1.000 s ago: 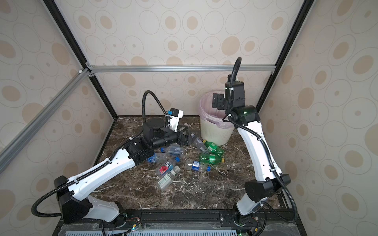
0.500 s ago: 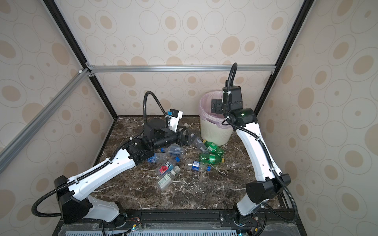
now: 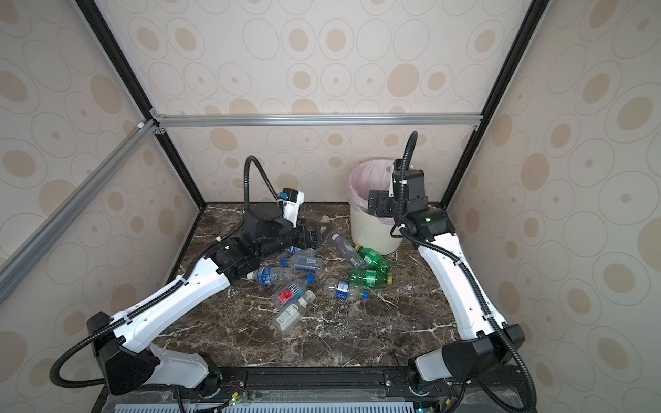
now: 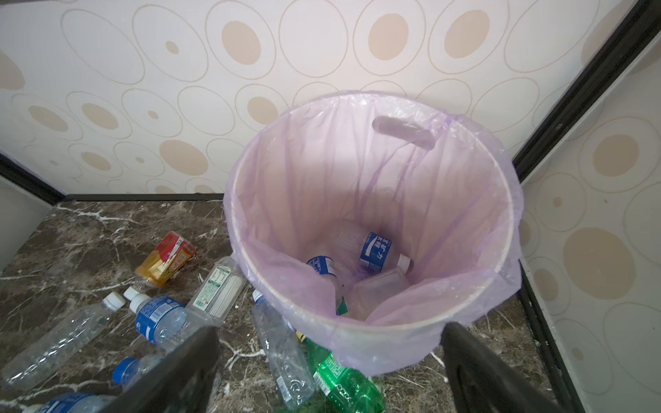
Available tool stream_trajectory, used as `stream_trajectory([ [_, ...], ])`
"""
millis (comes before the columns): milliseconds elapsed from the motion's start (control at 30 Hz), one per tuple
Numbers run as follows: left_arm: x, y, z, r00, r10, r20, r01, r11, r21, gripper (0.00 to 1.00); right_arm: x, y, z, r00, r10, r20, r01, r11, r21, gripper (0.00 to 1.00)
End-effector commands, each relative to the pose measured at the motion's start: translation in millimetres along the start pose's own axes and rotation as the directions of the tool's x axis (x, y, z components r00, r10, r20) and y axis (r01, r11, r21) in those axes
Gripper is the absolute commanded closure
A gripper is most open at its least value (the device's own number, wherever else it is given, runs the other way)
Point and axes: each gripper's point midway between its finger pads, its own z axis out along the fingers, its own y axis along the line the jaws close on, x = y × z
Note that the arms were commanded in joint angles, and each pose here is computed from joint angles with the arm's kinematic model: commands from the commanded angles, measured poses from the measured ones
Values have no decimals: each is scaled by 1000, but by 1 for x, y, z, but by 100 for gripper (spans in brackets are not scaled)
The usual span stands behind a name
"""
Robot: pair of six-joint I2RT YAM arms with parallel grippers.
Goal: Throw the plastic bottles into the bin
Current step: 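Withdraw the right gripper from the bin while the left gripper moves to the pile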
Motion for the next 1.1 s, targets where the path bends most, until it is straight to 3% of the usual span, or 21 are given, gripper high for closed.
stream_trajectory([
  [0, -11, 39, -20, 1000, 8, 13, -7, 996, -84, 1, 8, 30, -13, 1000, -8, 23, 10, 995, -95, 0],
  [267, 12, 152, -28, 993, -109, -40, 93, 951, -296, 1, 53, 107, -28, 990, -139, -9, 133, 963, -232, 0],
  [433, 42, 228, -25, 967, -245, -70, 194, 885, -423, 1, 86, 161, -27, 968, -243, -53, 216, 926, -309, 0],
  [667, 88, 306, -19, 933, -325, -153, 175, 782, -598, 1, 124, 211, -5, 950, -285, -131, 211, 890, -405, 0],
  [833, 118, 340, -14, 898, -381, -220, 152, 738, -657, 1, 140, 228, 16, 944, -281, -172, 186, 886, -424, 0],
  [1067, 154, 355, -8, 868, -413, -274, 126, 719, -684, 1, 159, 243, 34, 927, -295, -231, 170, 880, -443, 0],
])
